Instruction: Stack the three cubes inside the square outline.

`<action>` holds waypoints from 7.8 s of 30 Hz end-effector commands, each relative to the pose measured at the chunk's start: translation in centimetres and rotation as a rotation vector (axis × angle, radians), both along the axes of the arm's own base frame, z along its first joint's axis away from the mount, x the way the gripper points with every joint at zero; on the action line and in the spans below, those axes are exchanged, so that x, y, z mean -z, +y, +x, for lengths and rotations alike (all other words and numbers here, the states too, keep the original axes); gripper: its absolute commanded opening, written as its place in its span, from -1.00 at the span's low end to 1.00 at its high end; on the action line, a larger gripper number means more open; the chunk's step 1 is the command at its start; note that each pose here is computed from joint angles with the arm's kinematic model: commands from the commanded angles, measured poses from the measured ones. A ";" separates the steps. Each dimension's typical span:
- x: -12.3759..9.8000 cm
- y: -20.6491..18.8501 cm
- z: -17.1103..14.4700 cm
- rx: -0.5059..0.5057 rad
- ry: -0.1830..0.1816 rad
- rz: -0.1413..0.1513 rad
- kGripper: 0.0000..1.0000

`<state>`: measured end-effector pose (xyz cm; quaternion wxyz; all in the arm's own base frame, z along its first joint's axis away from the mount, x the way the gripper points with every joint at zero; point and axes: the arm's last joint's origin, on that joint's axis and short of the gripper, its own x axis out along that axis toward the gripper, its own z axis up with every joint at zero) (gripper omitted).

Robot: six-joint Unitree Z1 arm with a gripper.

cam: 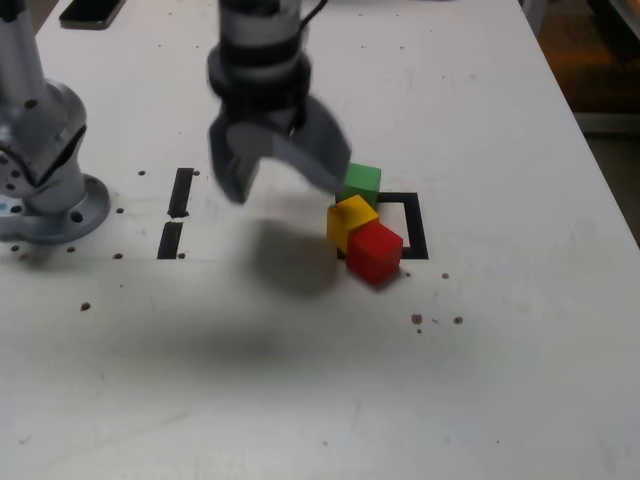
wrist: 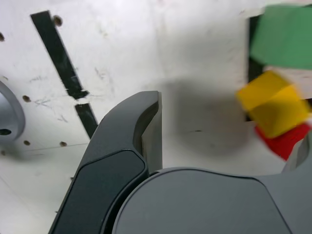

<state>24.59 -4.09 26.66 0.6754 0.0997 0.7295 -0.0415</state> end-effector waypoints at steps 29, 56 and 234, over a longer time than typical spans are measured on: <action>0.7 2.0 7.4 0.020 0.120 0.069 0.98; 4.2 2.7 8.8 -0.010 0.181 0.017 0.99; 5.6 -6.5 9.7 0.473 0.110 -0.078 -0.77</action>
